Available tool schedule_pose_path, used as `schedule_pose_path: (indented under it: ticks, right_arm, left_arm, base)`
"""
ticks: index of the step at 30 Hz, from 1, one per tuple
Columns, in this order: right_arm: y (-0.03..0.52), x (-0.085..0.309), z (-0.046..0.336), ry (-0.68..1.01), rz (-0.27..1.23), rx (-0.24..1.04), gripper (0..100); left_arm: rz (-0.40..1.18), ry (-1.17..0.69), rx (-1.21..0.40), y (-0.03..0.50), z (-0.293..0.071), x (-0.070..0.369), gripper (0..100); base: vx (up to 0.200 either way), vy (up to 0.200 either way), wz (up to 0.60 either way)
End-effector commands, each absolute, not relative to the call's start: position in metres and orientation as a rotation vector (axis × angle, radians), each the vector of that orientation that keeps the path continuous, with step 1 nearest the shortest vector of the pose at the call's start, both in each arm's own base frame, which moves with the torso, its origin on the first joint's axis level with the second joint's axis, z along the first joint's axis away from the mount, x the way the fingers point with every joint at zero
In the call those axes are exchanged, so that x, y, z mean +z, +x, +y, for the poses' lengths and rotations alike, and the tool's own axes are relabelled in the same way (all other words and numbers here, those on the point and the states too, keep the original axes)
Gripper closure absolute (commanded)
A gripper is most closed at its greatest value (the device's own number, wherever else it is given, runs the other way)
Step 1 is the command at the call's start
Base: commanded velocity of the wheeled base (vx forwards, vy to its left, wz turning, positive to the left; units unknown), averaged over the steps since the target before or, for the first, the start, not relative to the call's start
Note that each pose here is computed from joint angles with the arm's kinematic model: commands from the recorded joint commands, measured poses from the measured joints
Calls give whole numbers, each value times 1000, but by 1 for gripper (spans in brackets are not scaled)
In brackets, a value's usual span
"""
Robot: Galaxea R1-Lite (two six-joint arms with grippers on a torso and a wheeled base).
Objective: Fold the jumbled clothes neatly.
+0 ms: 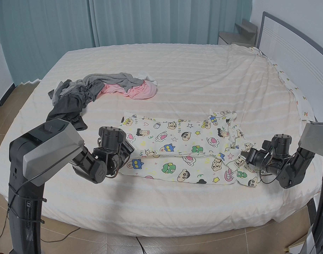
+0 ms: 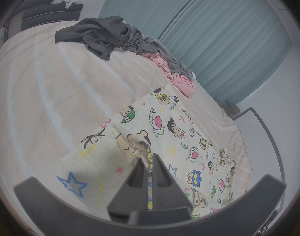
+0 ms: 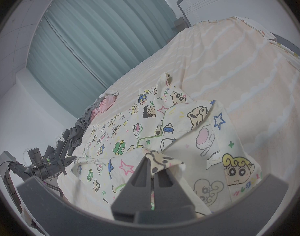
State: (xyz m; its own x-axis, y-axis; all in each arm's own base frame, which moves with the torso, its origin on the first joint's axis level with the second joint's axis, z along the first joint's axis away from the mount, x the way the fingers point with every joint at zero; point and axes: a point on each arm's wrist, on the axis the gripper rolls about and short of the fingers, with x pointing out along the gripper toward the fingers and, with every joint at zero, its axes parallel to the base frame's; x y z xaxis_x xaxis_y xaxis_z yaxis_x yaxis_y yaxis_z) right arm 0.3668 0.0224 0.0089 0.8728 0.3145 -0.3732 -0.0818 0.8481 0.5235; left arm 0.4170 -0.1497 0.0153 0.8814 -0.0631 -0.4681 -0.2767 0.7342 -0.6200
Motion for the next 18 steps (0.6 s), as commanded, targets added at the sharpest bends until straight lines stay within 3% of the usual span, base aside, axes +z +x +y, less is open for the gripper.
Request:
schedule_pose_path:
  ticks: [1, 6, 7, 18]
  right_arm:
    - [369, 2, 22, 521, 480, 214, 100]
    - [374, -3, 21, 525, 482, 210, 100]
    - [375, -4, 19, 526, 478, 206, 0]
    - [375, 13, 5, 609, 421, 166, 0]
  left_arm:
    - [493, -744, 125, 419, -151, 10, 100]
    - [493, -744, 125, 424, -152, 5, 100]
    - [490, -747, 122, 425, -153, 5, 0]
    - [463, -747, 140, 430, -149, 7, 0]
  base:
    - [0, 0, 0]
    - [0, 0, 0]
    - [0, 0, 0]
    - [0, 0, 0]
